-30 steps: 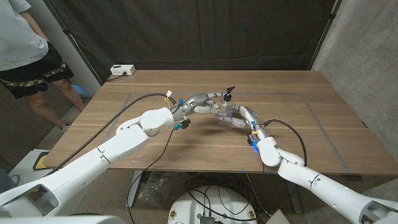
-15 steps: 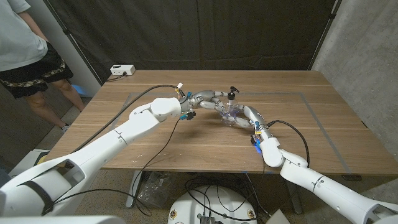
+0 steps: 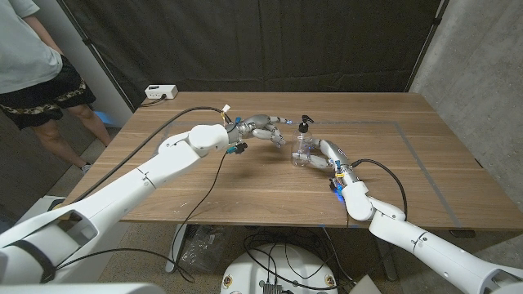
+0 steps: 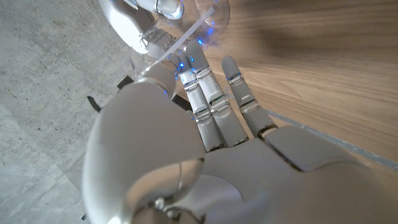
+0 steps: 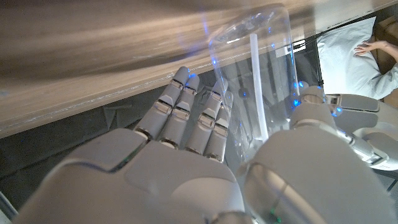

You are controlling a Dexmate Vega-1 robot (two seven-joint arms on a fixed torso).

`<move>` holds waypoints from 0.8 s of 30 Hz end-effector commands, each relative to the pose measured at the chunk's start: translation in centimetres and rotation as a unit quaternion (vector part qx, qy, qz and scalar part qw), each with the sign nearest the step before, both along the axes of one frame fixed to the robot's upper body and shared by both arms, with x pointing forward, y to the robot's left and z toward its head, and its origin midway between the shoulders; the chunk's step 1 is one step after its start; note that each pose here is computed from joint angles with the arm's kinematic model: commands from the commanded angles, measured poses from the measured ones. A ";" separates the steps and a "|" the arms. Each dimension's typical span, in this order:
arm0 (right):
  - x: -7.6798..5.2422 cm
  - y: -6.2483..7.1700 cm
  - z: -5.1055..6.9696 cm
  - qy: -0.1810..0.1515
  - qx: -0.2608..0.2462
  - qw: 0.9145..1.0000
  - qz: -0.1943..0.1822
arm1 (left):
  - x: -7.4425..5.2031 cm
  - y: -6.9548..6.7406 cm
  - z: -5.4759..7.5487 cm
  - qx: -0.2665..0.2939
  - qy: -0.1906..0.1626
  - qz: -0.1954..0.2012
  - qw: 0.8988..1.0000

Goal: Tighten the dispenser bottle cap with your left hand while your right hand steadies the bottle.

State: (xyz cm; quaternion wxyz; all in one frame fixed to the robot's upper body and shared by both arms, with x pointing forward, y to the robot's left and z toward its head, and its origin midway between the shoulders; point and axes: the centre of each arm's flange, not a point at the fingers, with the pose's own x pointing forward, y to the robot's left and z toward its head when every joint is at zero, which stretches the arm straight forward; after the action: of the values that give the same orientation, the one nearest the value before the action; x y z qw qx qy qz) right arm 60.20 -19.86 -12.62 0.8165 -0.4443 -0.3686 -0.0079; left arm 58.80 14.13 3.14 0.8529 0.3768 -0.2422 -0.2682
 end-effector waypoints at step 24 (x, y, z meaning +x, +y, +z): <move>0.4 0.9 0.5 0.001 -0.011 1.000 0.008 | -5.6 -0.9 -4.5 -0.072 -0.040 -0.049 0.995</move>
State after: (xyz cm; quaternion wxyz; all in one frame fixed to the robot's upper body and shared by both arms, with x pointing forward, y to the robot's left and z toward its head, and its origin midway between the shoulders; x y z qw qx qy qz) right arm 60.72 -19.30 -12.12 0.8130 -0.4487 -0.3711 0.0006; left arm 53.74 14.51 -0.89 0.8613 0.3180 -0.2973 -0.2619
